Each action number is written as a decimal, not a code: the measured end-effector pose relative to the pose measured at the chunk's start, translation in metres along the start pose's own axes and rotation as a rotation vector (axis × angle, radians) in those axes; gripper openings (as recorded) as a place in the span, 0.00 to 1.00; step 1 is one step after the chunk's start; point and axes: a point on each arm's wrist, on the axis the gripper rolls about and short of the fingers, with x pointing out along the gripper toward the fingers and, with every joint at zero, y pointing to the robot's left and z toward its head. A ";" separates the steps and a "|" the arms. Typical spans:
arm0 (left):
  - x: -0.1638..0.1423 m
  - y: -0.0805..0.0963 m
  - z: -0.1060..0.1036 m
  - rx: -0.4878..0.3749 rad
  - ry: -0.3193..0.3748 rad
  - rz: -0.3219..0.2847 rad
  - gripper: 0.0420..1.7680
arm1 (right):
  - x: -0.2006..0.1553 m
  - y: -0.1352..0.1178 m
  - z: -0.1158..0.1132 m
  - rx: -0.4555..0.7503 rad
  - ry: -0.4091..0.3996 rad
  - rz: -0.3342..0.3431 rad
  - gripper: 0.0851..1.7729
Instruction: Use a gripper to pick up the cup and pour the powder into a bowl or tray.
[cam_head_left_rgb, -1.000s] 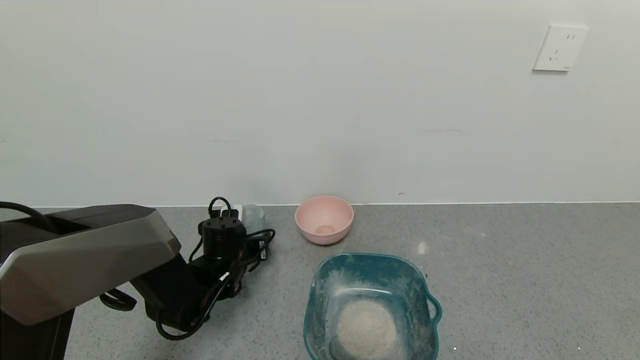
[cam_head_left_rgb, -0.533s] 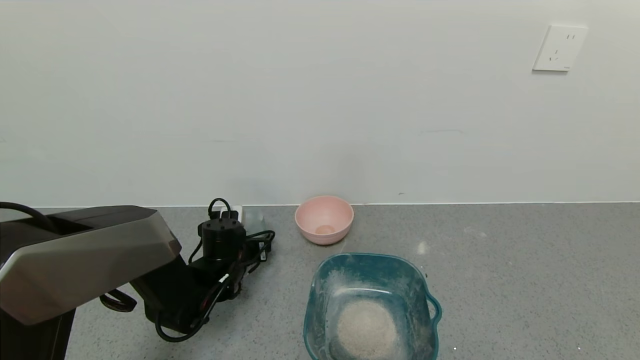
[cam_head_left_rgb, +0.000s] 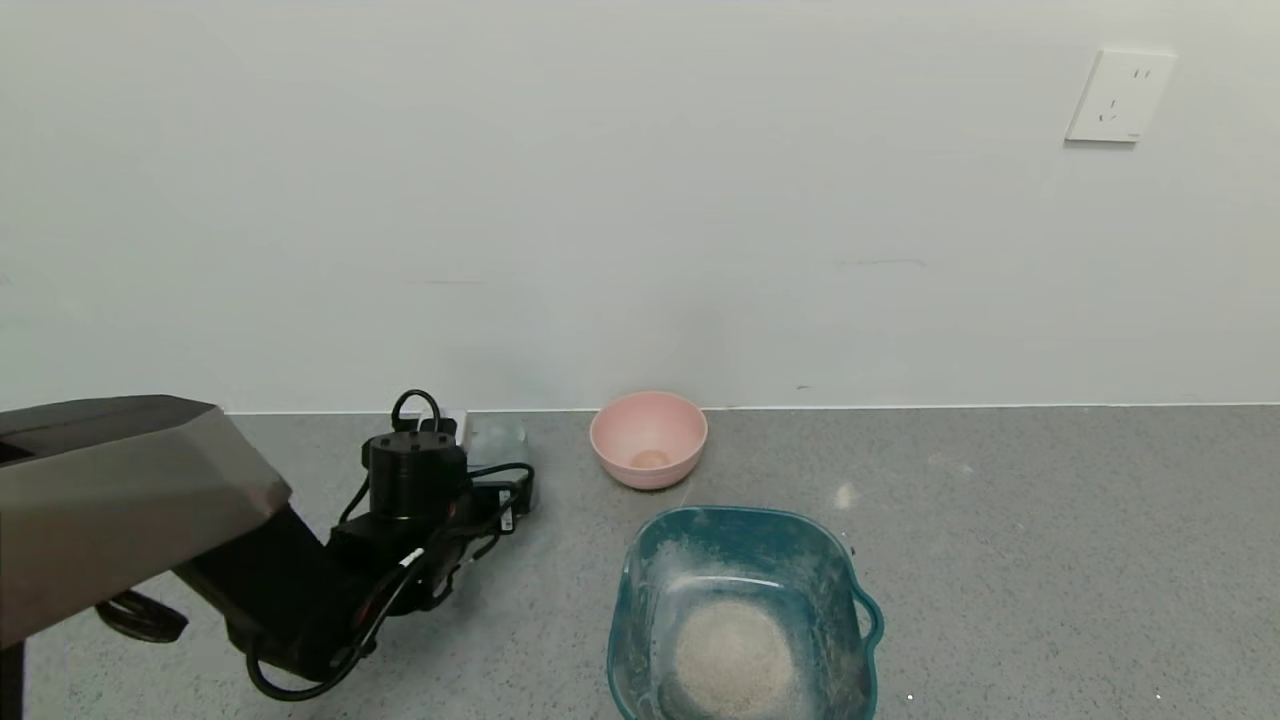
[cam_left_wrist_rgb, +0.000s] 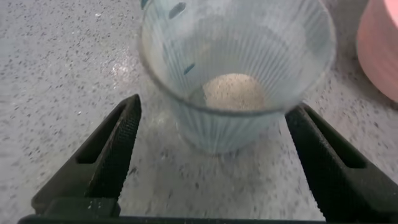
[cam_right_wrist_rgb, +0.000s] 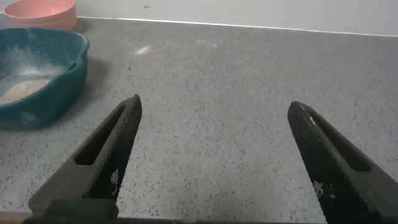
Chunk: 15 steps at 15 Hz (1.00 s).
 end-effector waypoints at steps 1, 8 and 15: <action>-0.010 0.003 0.006 0.004 0.011 -0.006 0.94 | 0.000 0.000 0.000 0.000 -0.001 0.000 0.96; -0.121 0.031 0.062 0.016 0.040 -0.053 0.96 | 0.000 0.000 0.000 0.000 -0.001 0.000 0.96; -0.249 0.071 0.084 -0.025 -0.110 -0.087 0.96 | 0.000 0.000 0.000 0.000 -0.001 0.000 0.96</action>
